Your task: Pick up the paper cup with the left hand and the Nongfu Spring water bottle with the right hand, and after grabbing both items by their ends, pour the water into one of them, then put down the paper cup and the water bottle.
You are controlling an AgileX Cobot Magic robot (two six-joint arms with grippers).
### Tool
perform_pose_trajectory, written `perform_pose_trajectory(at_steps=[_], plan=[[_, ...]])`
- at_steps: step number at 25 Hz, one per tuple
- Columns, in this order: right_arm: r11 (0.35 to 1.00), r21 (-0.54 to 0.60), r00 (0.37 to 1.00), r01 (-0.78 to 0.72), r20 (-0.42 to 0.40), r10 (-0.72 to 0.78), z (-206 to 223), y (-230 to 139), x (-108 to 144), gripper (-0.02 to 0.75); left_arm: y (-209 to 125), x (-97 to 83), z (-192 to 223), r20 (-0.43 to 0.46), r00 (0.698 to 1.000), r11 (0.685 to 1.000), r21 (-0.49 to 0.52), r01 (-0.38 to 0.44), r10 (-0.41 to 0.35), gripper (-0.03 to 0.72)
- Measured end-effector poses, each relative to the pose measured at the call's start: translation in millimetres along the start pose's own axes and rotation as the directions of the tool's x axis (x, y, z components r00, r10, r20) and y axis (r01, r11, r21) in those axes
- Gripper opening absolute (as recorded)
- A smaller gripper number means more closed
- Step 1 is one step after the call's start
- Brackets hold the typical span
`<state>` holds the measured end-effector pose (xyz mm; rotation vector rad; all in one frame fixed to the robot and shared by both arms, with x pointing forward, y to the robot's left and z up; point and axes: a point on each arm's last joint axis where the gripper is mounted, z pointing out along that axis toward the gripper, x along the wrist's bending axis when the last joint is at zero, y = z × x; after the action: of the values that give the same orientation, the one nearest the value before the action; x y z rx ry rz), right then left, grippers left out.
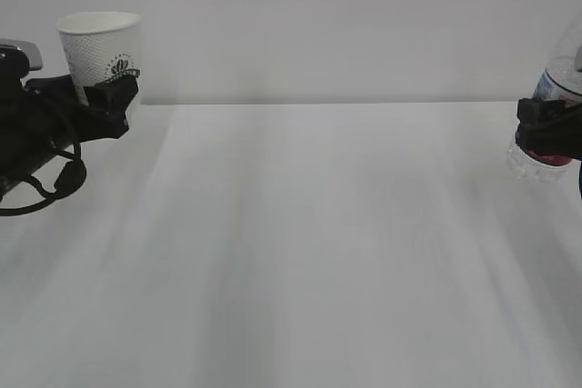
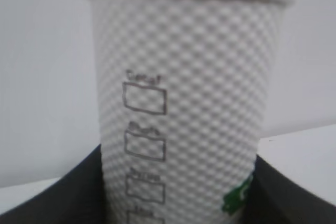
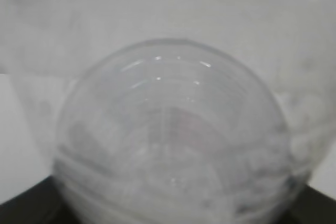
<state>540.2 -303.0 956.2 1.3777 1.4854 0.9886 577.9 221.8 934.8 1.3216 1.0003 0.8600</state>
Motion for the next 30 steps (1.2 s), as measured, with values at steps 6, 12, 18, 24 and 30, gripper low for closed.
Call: perform_pose_trajectory(at_steps=[6, 12, 18, 24, 30], plan=[[1.0, 0.0, 1.0, 0.0, 0.0, 0.0, 0.0, 0.0, 0.0, 0.493, -16.2, 5.4, 1.5, -0.043, 0.999, 0.999, 0.043, -0.01, 0.012, 0.449], [1.0, 0.0, 1.0, 0.001, -0.001, -0.001, 0.0, 0.0, 0.1, 0.493, -28.8, 8.8, 2.7, -0.068, 0.998, 0.997, 0.075, -0.006, 0.011, 0.449], [1.0, 0.0, 1.0, 0.003, -0.002, -0.003, 0.0, 0.0, 0.2, 0.493, -31.5, 10.1, 2.7, -0.08, 0.997, 0.997, 0.081, 0.001, 0.005, 0.449], [1.0, 0.0, 1.0, 0.006, -0.004, -0.006, 0.0, 0.0, 0.4, 0.493, -34.7, 12.9, 2.5, -0.109, 0.994, 0.996, 0.086, 0.017, -0.007, 0.449], [1.0, 0.0, 1.0, 0.006, -0.004, -0.006, 0.0, 0.0, 0.4, 0.493, -35.4, 14.3, 2.4, -0.124, 0.992, 0.996, 0.086, 0.02, -0.009, 0.449]])
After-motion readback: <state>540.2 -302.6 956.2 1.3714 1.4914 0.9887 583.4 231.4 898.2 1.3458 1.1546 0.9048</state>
